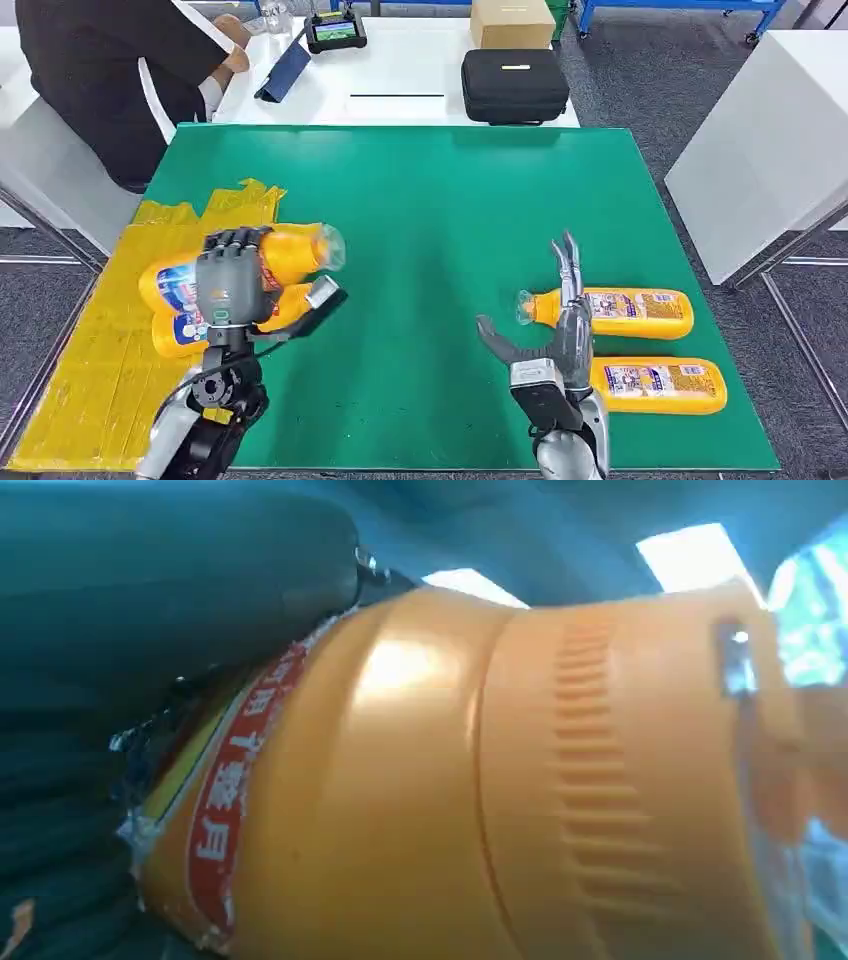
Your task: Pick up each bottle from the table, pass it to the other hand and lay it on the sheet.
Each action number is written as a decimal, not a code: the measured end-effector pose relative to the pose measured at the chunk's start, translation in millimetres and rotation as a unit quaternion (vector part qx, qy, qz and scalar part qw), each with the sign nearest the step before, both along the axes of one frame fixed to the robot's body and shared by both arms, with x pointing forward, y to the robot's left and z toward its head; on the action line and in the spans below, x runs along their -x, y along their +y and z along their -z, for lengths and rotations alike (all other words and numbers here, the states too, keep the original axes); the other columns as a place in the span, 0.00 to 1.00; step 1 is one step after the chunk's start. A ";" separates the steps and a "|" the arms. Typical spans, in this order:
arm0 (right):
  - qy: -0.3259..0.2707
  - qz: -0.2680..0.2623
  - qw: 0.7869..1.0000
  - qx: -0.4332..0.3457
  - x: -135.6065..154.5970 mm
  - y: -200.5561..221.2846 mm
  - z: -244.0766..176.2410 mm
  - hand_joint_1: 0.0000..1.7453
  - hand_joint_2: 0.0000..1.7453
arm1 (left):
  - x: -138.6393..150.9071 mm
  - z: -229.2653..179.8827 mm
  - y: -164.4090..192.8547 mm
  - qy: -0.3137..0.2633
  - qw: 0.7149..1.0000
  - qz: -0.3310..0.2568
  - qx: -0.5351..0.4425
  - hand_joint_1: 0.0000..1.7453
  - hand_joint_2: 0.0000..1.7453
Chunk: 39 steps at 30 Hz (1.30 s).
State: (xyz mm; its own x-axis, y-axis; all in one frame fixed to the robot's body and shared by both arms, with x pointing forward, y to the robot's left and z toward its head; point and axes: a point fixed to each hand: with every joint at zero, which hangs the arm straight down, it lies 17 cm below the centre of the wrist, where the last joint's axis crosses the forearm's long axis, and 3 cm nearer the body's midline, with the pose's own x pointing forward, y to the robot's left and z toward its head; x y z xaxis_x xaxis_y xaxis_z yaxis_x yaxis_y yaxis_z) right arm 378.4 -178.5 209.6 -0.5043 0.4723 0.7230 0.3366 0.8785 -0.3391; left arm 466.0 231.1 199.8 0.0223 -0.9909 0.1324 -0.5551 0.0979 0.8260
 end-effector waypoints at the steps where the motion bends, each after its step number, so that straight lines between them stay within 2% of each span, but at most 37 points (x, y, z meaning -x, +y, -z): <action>1: 0.001 0.003 1.000 -0.001 0.3 -2.9 -0.8 0.00 1.00 | -3.9 2.5 4.7 0.006 1.000 -0.013 -0.010 1.00 1.00; 8: -0.001 0.011 1.000 -0.002 3.6 -10.5 -6.8 0.00 1.00 | -18.2 22.6 -4.7 0.042 0.994 -0.021 -0.103 1.00 1.00; 9: -0.002 0.011 1.000 -0.002 3.7 -10.4 -6.9 0.00 1.00 | -19.6 25.6 -5.3 0.044 0.992 -0.017 -0.116 0.08 1.00; 10: -0.002 0.011 1.000 -0.002 3.7 -10.2 -7.2 0.00 1.00 | -20.1 31.3 -7.6 0.049 0.990 -0.011 -0.128 0.00 1.00; 18: 0.012 0.005 1.000 0.006 1.2 -7.2 -6.3 0.00 1.00 | -27.0 74.8 10.9 0.101 0.980 -0.010 -0.172 0.00 1.00; 27: 0.015 0.005 1.000 0.009 0.6 -6.2 -7.3 0.00 1.00 | -29.3 83.5 20.6 0.116 0.979 -0.026 -0.167 0.00 1.00; 30: 0.018 0.011 0.999 0.032 0.2 -4.1 -6.3 0.00 1.00 | -28.9 82.7 17.3 0.113 0.980 -0.021 -0.161 0.00 1.00; 32: 0.020 0.026 0.997 0.066 1.8 -3.5 -4.1 0.00 1.00 | -25.1 82.7 0.1 0.104 0.983 0.016 -0.152 0.00 1.00; 34: 0.013 0.051 0.993 0.109 5.4 -5.7 -4.7 0.00 1.00 | -18.8 77.6 -23.0 0.090 0.986 0.092 -0.107 0.00 1.00; 36: 0.003 0.077 0.987 0.142 9.8 -11.6 -8.6 0.00 1.00 | -7.9 57.0 -45.2 0.063 0.983 0.172 0.008 0.00 1.00; 39: -0.015 0.109 0.976 0.188 13.4 -18.8 -18.5 0.00 1.00 | 4.1 20.0 -39.0 0.006 0.956 0.224 0.190 0.00 1.00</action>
State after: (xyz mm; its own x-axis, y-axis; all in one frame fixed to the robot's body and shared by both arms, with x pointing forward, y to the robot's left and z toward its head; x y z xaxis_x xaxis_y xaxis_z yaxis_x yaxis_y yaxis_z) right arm 365.0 -197.3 228.1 -0.3799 0.8002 0.4640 0.5164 0.5997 -0.6113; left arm 461.8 192.1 179.7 -0.3899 -0.7816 0.4870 -0.3775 0.6180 0.6896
